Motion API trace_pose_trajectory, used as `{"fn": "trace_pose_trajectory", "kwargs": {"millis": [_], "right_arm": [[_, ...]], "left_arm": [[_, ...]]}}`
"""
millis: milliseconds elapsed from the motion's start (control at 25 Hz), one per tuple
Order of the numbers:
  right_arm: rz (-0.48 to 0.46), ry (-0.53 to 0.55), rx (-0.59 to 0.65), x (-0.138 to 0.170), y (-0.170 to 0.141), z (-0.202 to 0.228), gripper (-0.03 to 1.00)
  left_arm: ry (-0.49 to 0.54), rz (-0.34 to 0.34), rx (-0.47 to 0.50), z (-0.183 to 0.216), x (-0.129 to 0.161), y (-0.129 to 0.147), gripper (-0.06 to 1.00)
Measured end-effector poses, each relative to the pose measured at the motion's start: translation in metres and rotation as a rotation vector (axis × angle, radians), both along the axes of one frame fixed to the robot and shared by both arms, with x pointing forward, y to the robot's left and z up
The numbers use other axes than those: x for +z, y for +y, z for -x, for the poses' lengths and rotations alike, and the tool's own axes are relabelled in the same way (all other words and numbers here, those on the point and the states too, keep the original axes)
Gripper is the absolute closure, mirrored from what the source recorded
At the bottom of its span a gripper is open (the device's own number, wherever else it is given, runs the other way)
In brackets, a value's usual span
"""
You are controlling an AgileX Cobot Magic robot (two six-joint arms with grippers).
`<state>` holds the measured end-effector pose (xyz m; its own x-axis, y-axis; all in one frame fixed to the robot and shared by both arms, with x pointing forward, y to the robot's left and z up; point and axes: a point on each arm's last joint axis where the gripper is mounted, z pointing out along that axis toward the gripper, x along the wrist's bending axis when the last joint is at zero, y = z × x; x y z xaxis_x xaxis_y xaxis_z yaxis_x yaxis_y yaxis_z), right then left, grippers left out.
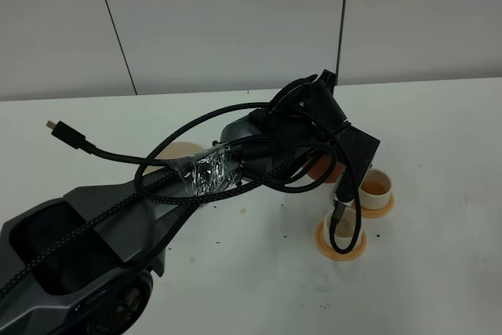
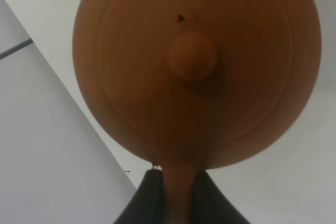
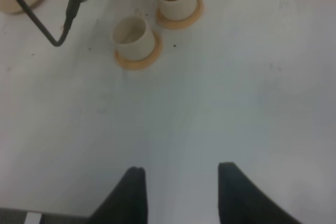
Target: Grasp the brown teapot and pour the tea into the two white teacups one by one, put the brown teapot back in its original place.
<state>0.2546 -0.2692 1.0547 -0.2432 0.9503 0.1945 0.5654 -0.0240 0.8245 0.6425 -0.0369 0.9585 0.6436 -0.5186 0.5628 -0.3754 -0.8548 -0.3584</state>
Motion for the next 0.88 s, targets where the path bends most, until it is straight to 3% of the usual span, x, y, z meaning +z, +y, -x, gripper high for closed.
{"fn": "trace_pose_trajectory", "kwargs": {"millis": [880], "right_arm": [[0.000, 0.000, 0.000, 0.0000, 0.0000, 0.0000, 0.65]], "left_arm": [[-0.018, 0.005, -0.022, -0.0010, 0.0011, -0.0020, 0.78]]}}
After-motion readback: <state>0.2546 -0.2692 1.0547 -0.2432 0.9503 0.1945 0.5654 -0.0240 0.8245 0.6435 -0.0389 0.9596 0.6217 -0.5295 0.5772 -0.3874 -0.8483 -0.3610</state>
